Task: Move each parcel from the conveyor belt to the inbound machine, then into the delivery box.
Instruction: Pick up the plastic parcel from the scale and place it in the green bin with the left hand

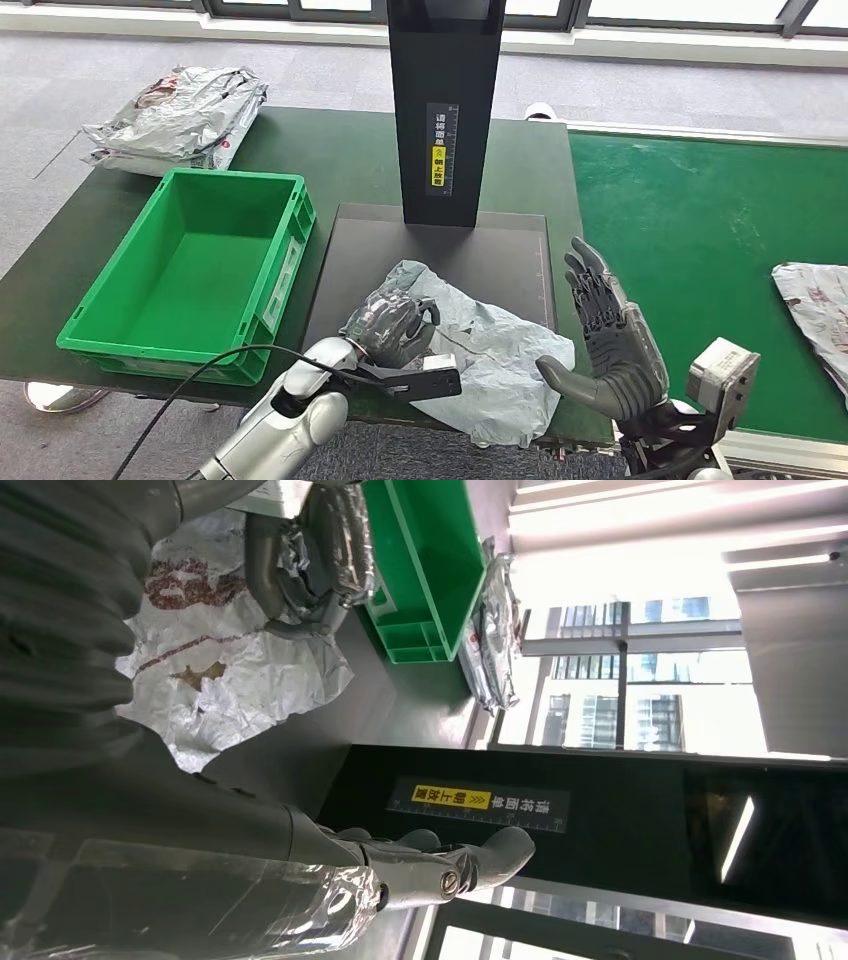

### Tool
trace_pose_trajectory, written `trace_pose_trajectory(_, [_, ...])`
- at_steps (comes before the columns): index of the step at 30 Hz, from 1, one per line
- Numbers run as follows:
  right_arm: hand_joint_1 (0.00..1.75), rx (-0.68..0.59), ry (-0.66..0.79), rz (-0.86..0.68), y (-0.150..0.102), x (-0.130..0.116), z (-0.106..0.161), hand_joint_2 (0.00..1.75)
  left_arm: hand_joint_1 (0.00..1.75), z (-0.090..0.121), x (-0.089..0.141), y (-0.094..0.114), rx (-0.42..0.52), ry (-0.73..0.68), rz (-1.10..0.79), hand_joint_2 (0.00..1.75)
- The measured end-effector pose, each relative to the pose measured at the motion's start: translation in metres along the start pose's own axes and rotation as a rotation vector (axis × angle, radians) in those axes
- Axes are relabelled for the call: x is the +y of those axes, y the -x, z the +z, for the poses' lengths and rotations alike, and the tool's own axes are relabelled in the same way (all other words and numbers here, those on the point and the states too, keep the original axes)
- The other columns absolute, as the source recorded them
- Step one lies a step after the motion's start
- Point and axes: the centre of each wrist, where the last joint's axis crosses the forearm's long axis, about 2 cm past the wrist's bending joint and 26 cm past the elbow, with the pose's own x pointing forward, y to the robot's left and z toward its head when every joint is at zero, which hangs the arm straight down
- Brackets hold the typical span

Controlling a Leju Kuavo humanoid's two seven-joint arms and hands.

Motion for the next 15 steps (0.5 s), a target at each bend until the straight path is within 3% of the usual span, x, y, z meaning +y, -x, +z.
trace_pose_trajectory(4, [0.00,-0.002,0.000,0.001,0.000,-0.001,0.000,1.75,1.75,-0.003,0.015,0.001,-0.002,-0.036,-0.025,1.75])
trace_pose_trajectory(5, [0.00,-0.002,0.000,0.001,0.000,-0.001,0.000,1.75,1.40,-0.004,0.017,0.001,-0.001,-0.043,-0.029,1.75])
trace_pose_trajectory(8, [0.00,-0.003,-0.003,0.001,0.000,-0.001,0.000,1.75,0.09,-0.005,0.023,0.001,0.000,-0.057,-0.038,1.75])
trace_pose_trajectory(9, [0.00,-0.003,-0.004,0.001,0.000,-0.001,-0.001,1.75,0.00,-0.005,0.024,0.001,0.000,-0.059,-0.040,1.75])
trace_pose_trajectory(15, [0.00,-0.008,-0.017,0.002,0.000,-0.003,-0.004,1.75,0.00,-0.005,0.028,0.003,0.003,-0.059,-0.085,1.75])
